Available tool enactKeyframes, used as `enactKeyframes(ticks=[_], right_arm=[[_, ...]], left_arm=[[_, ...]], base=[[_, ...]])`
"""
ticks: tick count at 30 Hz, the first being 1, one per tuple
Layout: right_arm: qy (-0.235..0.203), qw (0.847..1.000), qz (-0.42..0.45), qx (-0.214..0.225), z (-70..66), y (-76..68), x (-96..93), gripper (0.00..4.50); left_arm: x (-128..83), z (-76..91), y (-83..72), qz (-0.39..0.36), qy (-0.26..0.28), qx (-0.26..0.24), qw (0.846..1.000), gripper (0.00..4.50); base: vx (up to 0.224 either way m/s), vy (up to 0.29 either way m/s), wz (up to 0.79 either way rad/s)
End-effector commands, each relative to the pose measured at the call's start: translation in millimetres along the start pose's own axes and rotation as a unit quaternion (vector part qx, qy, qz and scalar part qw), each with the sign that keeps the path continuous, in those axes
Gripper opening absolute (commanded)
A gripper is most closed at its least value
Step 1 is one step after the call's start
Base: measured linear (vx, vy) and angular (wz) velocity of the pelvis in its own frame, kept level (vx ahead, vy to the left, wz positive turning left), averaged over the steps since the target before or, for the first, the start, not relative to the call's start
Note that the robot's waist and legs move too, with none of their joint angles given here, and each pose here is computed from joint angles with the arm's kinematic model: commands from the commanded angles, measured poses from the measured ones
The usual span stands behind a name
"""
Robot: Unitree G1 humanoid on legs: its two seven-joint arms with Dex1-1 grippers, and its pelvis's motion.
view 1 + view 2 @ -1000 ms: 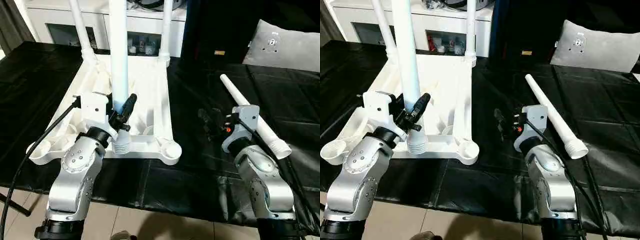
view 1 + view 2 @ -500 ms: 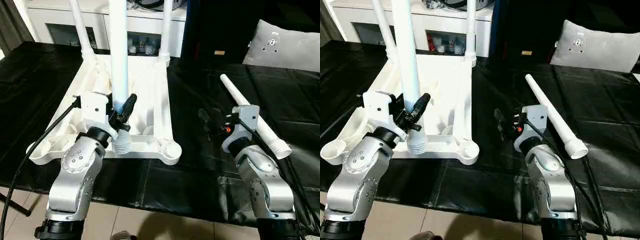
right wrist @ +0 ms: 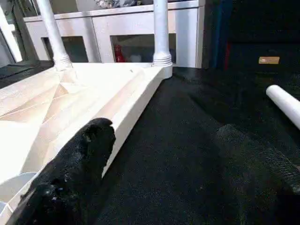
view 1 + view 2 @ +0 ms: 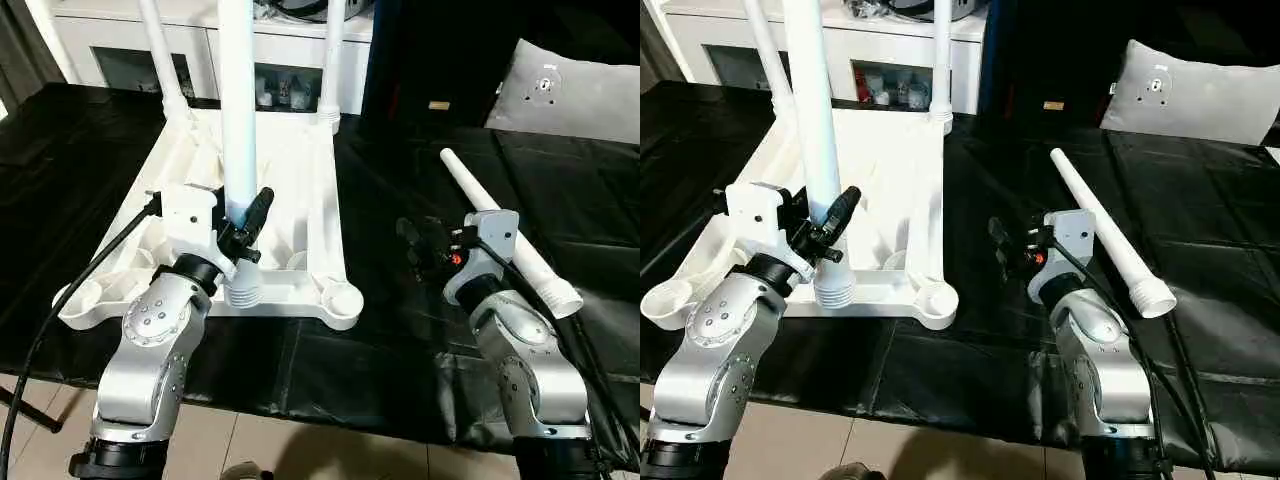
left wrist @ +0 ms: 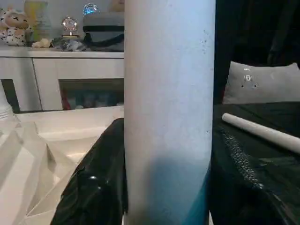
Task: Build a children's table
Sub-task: Pick table leg
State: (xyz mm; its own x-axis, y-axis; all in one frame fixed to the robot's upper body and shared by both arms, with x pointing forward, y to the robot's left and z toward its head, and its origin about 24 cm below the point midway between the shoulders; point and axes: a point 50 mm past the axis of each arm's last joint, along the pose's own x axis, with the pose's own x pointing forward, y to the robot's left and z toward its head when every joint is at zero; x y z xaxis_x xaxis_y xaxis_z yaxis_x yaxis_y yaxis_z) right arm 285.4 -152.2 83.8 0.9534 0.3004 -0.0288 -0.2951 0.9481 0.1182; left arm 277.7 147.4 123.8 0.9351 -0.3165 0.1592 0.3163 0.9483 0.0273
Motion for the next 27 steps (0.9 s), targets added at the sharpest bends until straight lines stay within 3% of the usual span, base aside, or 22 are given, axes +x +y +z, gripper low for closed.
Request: enactKeyframes(ticks=[1, 15, 16, 24, 27], right_arm=[[-0.001, 1.0, -0.006, 0.001, -0.2, -2.1, -0.6, 3.9], [-0.001, 1.0, -0.006, 0.001, -0.2, -2.1, -0.6, 3.9], [0.034, 0.99, -0.091, -0.099, 21.9, -28.4, -12.6, 3.9], [0.001, 0.995, -0.034, -0.091, 30.9, -11.8, -4.2, 3.9], [-0.018, 0.999, 0.001, -0.036, 43.4, -1.7, 2.4, 3.9]], left_arm=[[-1.0, 3.1, 0.1, 0.002, -0.007, 0.007, 1.0, 1.88], [-1.0, 3.1, 0.1, 0.002, -0.007, 0.007, 1.0, 1.88], [8.4, 0.3, 20.8, 0.054, 0.112, 0.041, 0.991, 1.88], [10.1, 12.1, 24.3, 0.058, 0.096, 0.039, 0.993, 1.88], [17.6, 26.5, 25.2, 0.049, 0.095, 0.004, 0.994, 1.88]], base=[[0.0, 0.0, 0.0], [0.0, 0.0, 0.0], [0.0, 0.0, 0.0], [0.0, 0.0, 0.0], [0.0, 0.0, 0.0]])
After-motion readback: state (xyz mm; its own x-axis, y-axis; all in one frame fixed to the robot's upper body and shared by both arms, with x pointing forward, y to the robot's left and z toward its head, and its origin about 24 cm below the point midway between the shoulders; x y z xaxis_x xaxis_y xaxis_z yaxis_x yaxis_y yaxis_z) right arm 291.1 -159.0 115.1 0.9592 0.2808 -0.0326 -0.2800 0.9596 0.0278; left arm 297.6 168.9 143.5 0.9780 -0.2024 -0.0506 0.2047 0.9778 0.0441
